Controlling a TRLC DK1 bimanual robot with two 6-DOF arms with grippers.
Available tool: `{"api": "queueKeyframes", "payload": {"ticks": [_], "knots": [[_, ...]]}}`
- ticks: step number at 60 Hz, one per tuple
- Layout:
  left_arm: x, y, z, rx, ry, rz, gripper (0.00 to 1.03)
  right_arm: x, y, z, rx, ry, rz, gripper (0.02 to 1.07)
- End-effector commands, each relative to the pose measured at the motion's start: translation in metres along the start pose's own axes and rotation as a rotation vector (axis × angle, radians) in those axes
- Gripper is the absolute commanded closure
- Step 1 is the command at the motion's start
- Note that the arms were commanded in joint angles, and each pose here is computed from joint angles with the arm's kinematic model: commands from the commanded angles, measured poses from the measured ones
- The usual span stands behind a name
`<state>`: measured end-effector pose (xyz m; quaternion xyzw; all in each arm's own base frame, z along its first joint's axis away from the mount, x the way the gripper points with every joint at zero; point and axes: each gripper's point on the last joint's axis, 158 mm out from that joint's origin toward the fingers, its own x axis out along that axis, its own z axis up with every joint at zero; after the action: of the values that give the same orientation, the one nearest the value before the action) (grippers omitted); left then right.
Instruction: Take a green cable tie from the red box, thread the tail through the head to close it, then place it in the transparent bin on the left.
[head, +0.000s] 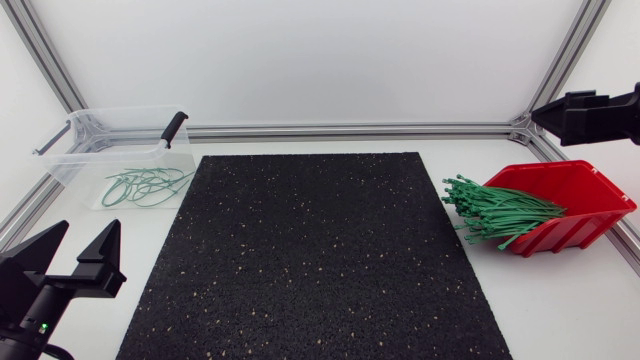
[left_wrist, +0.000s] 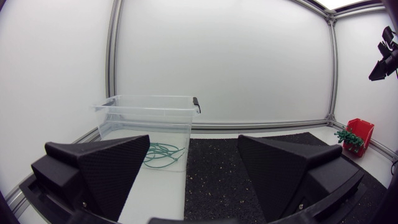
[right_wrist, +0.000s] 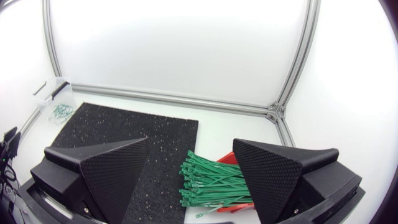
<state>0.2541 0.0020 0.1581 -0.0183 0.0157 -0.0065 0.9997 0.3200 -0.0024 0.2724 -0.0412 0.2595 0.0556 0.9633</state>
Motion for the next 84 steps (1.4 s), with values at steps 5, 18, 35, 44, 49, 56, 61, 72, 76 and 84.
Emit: {"api": "queueKeyframes", "payload": {"ticks": [5, 18, 35, 44, 49, 56, 61, 72, 76, 84], "knots": [[0.002, -0.002, -0.021, -0.026, 0.042, -0.012, 0.05, 0.023, -0.006, -0.011, -0.227, 0.194, 0.059, 0.07], [0.002, -0.002, -0.022, -0.025, 0.045, -0.012, 0.05, 0.045, -0.016, -0.05, -0.446, 0.483, 0.184, 0.07], [0.002, -0.004, -0.022, -0.024, 0.045, -0.018, 0.05, 0.04, -0.02, -0.093, -0.762, 0.654, 0.358, 0.07], [0.002, -0.005, -0.022, -0.024, 0.044, -0.024, 0.05, 0.029, -0.009, -0.127, -0.984, 0.684, 0.481, 0.11], [0.002, -0.006, -0.022, -0.024, 0.045, -0.026, 0.05, 0.015, 0.0, -0.151, -1.119, 0.695, 0.596, 0.11], [0.002, -0.006, -0.022, -0.025, 0.045, -0.026, 0.05, 0.01, 0.0, -0.16, -1.192, 0.712, 0.649, 0.12], [0.002, -0.005, -0.022, -0.024, 0.047, -0.024, 0.05, 0.005, -0.005, -0.166, -1.267, 0.734, 0.676, 0.16], [0.002, -0.004, -0.023, -0.026, 0.05, -0.018, 0.05, -0.009, -0.006, -0.18, -1.357, 0.783, 0.765, 0.18], [0.002, -0.004, -0.023, -0.024, 0.051, -0.018, 0.05, -0.007, -0.005, -0.183, -1.373, 0.781, 0.764, 0.18], [0.002, -0.004, -0.023, -0.024, 0.053, -0.016, 0.05, 0.005, -0.008, -0.19, -1.427, 0.778, 0.72, 0.21]]}}
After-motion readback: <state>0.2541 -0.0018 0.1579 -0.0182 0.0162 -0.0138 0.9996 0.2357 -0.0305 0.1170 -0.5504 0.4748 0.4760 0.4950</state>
